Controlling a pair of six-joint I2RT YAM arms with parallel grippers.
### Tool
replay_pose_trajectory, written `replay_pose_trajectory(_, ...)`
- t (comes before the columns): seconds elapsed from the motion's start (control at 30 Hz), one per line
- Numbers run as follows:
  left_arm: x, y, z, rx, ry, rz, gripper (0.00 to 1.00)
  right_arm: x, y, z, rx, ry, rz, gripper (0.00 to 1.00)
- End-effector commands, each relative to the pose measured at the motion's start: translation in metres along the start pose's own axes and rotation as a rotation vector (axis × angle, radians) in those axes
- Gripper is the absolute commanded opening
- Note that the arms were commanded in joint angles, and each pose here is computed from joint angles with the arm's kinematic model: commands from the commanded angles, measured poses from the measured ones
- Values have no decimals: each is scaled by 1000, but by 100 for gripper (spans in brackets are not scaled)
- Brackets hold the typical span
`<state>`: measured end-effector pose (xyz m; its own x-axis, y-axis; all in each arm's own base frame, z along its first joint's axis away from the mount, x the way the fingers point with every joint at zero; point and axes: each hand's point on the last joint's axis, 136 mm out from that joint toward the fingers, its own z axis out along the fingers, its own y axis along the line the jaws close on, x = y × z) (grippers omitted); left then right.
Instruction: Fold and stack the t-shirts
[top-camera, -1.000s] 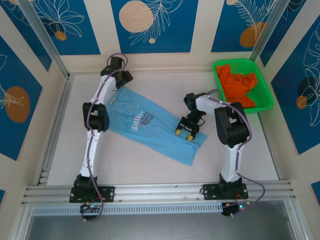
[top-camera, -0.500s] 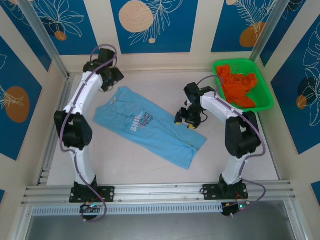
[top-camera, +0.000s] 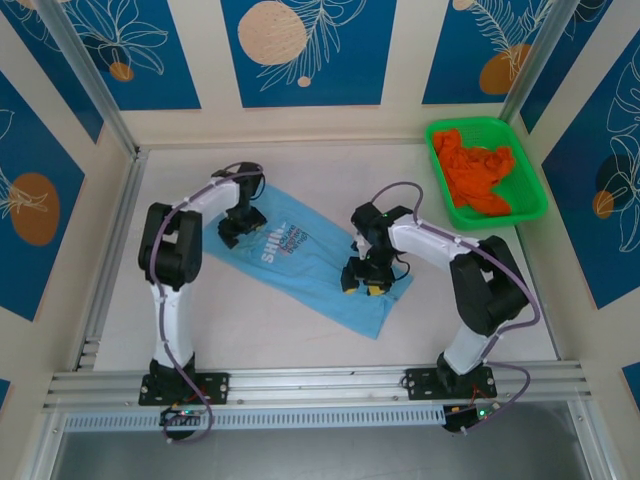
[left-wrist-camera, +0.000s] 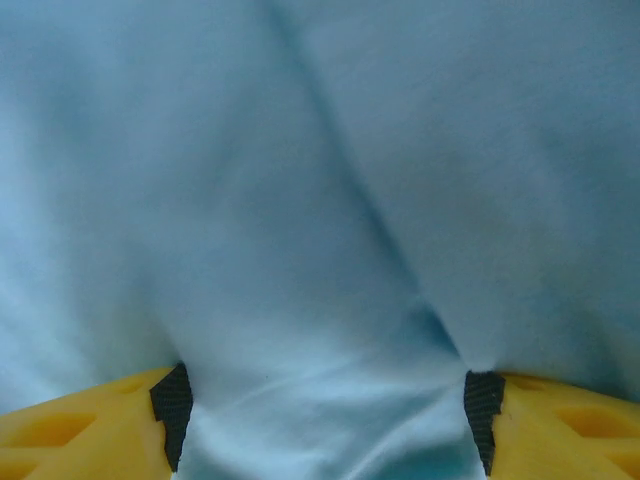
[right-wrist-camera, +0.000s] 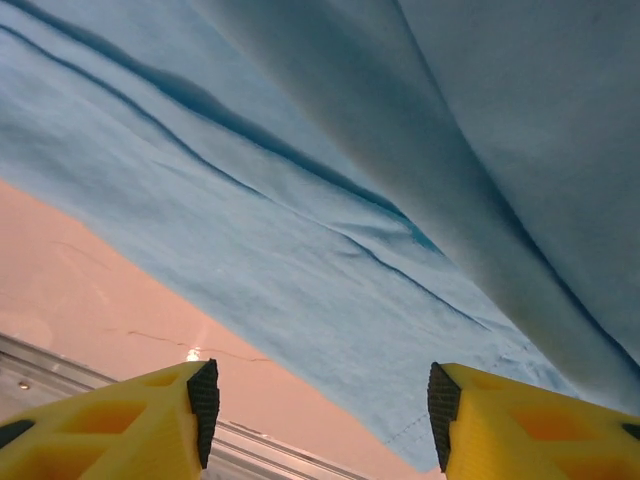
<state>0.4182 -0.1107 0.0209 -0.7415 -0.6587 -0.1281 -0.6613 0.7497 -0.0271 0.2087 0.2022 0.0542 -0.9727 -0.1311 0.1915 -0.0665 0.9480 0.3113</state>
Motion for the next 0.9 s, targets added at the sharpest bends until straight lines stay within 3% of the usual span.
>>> replay_pose_trajectory(0.0,-11,-40,18,79,26,108,73,9,4,19,-9,58,26,59)
replay_pose_trajectory(0.13,-16,-87,36,136,67,225,72,15,10,40,-4,117,107,59)
replay_pose_trajectory(0.3,-21,-147,39,287,24,312,70,13,31,60,-32,189,237,59)
replay_pose_trajectory(0.43,-19,-187,35,382,-3,365,71,3,63,67,-28,197,237,59)
replay_pose_trajectory(0.67,-16,-222,22,520,-6,373,72,6,132,90,-52,243,227,61)
replay_pose_trajectory(0.87,-35,-215,-10,500,-86,423,78,14,179,92,-15,238,53,62)
